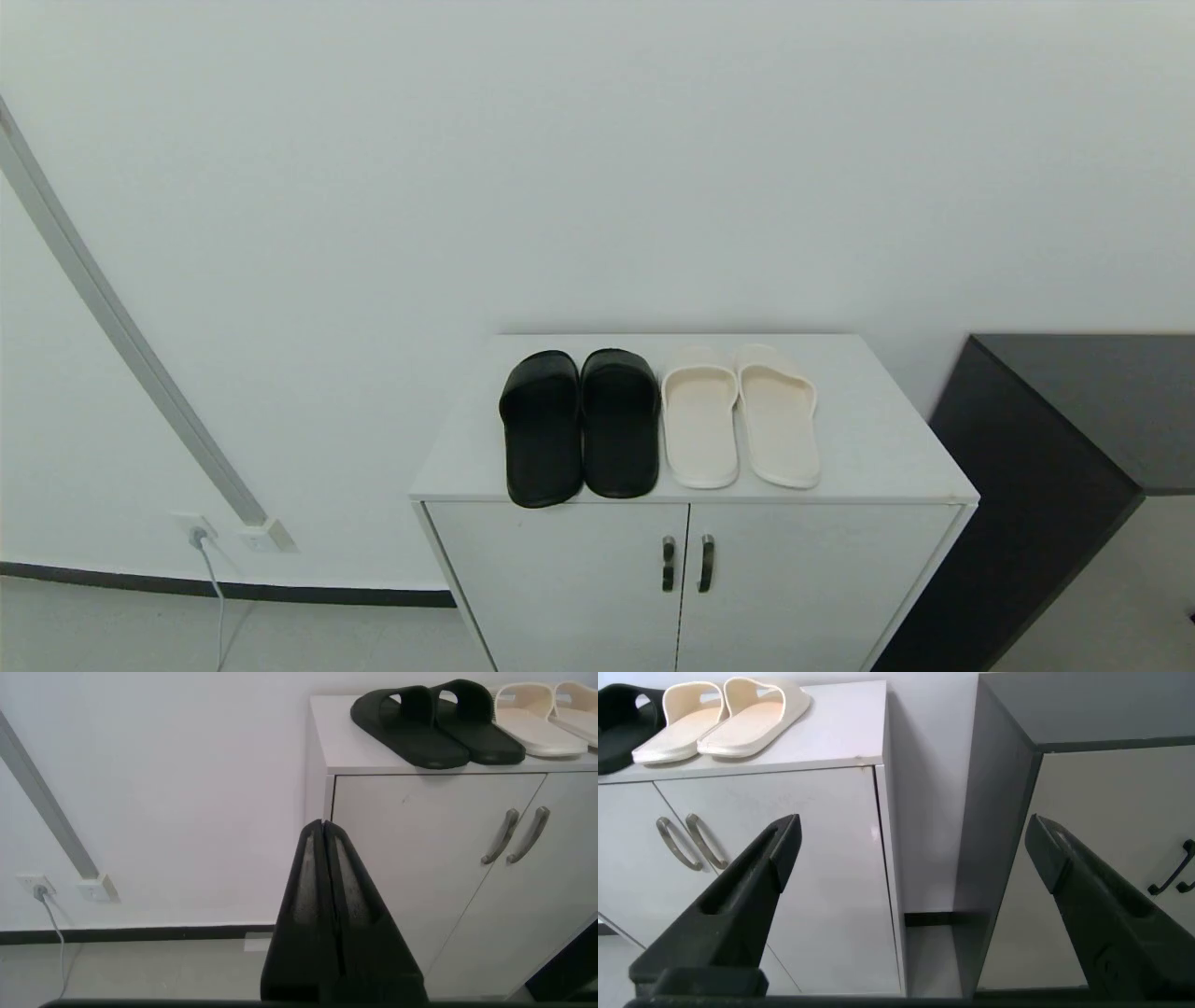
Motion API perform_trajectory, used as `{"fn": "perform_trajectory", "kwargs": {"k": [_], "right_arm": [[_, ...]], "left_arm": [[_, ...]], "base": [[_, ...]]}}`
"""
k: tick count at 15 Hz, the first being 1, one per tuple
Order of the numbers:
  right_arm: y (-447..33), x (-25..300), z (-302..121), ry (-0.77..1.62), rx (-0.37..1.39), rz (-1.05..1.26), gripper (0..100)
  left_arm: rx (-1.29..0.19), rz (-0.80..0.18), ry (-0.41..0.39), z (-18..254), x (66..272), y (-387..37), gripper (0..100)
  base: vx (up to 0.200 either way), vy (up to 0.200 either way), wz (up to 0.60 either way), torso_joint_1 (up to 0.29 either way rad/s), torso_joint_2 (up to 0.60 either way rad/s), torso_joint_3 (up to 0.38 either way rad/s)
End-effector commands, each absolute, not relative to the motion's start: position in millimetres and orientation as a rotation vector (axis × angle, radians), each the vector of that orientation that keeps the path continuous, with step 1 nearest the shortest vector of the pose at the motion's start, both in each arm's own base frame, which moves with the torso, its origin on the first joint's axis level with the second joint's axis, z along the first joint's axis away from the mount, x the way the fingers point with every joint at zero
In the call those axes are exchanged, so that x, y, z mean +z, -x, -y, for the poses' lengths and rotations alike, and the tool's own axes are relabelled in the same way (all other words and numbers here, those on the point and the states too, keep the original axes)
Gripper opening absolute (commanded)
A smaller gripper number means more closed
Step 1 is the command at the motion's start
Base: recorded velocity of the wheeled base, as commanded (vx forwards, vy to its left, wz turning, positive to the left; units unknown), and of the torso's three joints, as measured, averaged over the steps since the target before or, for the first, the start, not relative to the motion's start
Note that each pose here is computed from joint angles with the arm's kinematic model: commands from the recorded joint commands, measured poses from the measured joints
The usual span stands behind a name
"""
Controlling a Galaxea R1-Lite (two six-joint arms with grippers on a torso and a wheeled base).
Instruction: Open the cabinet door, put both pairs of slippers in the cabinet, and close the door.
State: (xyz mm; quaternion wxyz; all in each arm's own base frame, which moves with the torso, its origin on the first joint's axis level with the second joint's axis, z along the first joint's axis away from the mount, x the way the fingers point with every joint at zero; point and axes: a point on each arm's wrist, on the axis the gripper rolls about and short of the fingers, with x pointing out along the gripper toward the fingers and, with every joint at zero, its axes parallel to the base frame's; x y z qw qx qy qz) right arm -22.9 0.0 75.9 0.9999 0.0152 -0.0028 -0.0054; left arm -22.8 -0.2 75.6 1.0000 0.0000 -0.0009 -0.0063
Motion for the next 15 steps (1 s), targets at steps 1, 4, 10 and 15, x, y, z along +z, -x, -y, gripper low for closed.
{"fn": "perform_trajectory", "kwargs": {"k": [1, 4, 10, 15], "right_arm": [[22.8, 76.0, 0.0, -0.031, -0.011, 0.005, 100], [22.8, 76.0, 0.0, -0.029, -0.011, 0.005, 100], [22.8, 75.8, -0.1, -0.026, -0.009, 0.003, 100], [22.8, 75.8, -0.2, -0.021, -0.002, 0.003, 100]], "left_arm": [[-0.012, 0.002, 0.0, 0.2, 75.6, 22.8, 0], [-0.012, 0.002, 0.0, 0.2, 75.6, 22.8, 0], [-0.012, 0.002, 0.0, 0.2, 75.6, 22.8, 0], [-0.012, 0.002, -0.002, 0.2, 75.6, 22.8, 0]], "base": [[0.0, 0.0, 0.0, 0.0, 0.0, 0.0], [0.0, 0.0, 0.0, 0.0, 0.0, 0.0], [0.0, 0.0, 0.0, 0.0, 0.0, 0.0], [0.0, 0.0, 0.0, 0.0, 0.0, 0.0]]}}
